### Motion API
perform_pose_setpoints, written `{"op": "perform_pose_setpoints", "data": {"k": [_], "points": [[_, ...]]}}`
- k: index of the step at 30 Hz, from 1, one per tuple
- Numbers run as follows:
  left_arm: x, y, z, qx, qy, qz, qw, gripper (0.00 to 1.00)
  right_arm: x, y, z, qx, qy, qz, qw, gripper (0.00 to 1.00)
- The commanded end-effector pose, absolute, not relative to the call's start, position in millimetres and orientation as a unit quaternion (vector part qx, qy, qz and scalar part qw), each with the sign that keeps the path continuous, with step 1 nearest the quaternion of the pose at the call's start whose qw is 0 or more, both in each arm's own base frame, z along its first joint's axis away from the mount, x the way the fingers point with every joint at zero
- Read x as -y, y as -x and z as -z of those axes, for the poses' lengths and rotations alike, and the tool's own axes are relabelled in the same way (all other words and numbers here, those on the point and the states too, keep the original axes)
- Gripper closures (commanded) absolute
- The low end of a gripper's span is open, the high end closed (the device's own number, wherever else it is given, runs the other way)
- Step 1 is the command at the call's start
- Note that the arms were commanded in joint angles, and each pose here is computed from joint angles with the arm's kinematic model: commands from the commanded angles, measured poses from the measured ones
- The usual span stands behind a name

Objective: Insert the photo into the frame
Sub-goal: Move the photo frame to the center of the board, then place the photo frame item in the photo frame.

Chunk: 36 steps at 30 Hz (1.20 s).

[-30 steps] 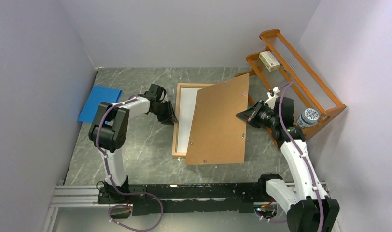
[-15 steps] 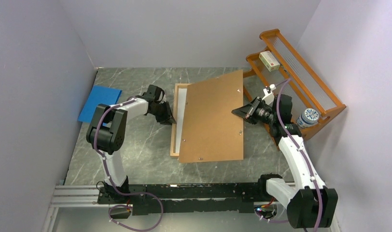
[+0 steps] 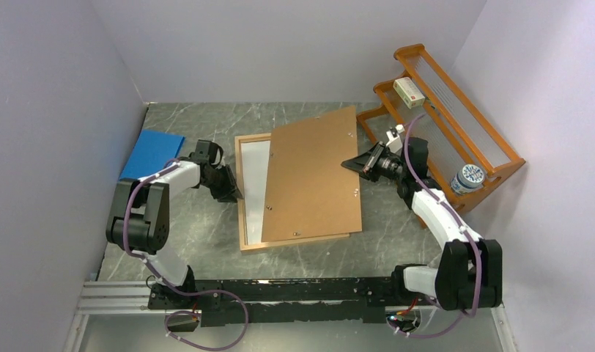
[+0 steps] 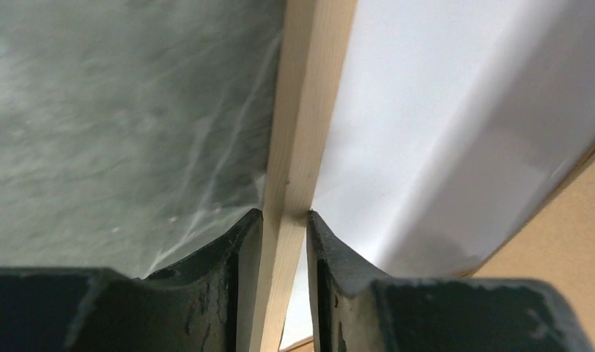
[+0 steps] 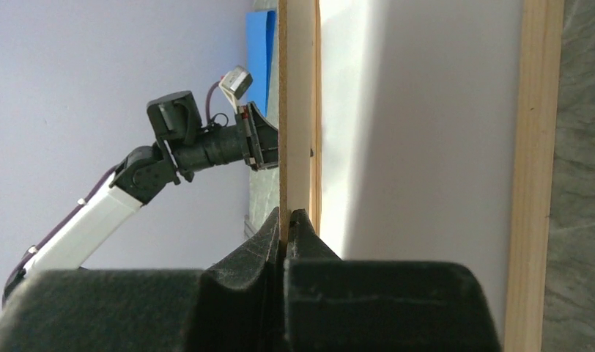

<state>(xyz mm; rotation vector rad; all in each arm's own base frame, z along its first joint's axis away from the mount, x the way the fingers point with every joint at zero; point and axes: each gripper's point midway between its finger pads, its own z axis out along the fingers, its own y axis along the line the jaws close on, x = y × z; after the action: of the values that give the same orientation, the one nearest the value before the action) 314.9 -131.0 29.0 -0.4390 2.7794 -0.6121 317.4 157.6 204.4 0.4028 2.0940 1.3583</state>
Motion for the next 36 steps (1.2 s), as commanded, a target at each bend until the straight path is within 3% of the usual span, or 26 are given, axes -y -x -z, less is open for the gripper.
{"op": "perform_pose_setpoints", "data": {"k": [1,20,36], "points": [[106.1,-312.4,-42.1,-0.954,0.172,0.195,0.149,0.65,-180.1,-330.7,-245.9,-0.757,-0.083,-0.556,0.333,1.0],[119.1,-341.7,-54.1,-0.933,0.18,0.273,0.152,0.58,-223.0,-362.5,-204.1,-0.766,-0.057,-0.583,0.264,1.0],[126.4,-336.6,-19.7,-0.933,0.194,0.285,0.107,0.65,-238.1,-376.8,-174.0,-0.766,-0.055,-0.594,0.24,1.0]]}}
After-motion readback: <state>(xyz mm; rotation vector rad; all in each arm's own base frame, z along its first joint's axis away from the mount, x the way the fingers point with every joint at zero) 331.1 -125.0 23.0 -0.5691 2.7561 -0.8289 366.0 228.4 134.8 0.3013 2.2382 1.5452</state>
